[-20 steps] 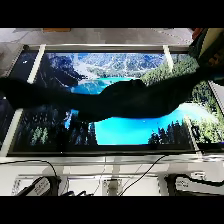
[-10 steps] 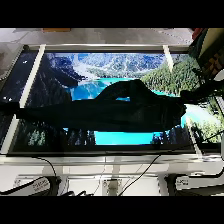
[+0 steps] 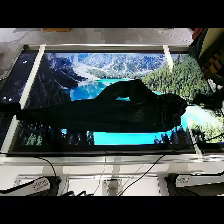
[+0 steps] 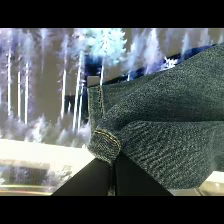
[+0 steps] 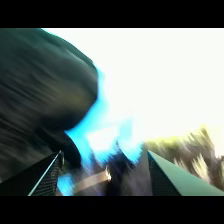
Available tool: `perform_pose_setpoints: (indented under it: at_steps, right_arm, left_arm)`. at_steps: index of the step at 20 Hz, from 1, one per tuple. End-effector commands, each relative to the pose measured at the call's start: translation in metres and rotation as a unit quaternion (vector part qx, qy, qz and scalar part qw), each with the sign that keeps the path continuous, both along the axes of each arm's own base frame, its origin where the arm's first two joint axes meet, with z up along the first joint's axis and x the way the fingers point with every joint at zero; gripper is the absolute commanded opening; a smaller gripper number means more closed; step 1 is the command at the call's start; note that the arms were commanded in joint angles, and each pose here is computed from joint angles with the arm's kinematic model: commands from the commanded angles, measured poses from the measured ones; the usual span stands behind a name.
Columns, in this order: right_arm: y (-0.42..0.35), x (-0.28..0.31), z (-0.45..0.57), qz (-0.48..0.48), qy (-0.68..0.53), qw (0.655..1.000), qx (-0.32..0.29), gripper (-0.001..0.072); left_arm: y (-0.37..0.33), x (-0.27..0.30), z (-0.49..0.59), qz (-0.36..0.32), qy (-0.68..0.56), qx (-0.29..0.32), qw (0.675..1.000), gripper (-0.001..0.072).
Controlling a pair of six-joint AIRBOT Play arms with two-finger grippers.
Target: Fold the clothes and pants, and hang the long-sleeved shirts on hangers.
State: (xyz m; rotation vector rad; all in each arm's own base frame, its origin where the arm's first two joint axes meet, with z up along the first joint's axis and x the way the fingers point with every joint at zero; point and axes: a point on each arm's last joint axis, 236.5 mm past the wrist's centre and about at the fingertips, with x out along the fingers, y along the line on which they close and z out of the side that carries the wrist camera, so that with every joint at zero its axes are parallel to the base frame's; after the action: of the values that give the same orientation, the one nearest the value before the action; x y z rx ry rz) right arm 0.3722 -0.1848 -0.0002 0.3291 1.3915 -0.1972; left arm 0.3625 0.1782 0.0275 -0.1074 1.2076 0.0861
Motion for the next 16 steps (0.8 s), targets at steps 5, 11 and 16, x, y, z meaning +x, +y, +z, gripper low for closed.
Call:
perform_pose_setpoints:
  at_steps: [5, 11, 16]
  right_arm:
    - [0.077, -0.070, -0.061, 0.001, 0.024, 0.965, 0.263, 0.0566]
    - [0.103, -0.043, -0.114, 0.004, -0.039, 0.974, 0.224, 0.0542]
    - [0.112, -0.004, -0.106, 0.000, -0.092, 0.974, 0.205, 0.0181]
  left_arm:
    - [0.001, 0.002, 0.001, 0.000, -0.004, 0.003, 1.000, 0.0017]
    - [0.001, 0.001, 0.000, 0.003, -0.002, 0.001, 1.000, 0.0017]
    - [0.000, 0.002, 0.001, 0.002, -0.003, 0.001, 1.000, 0.0016]
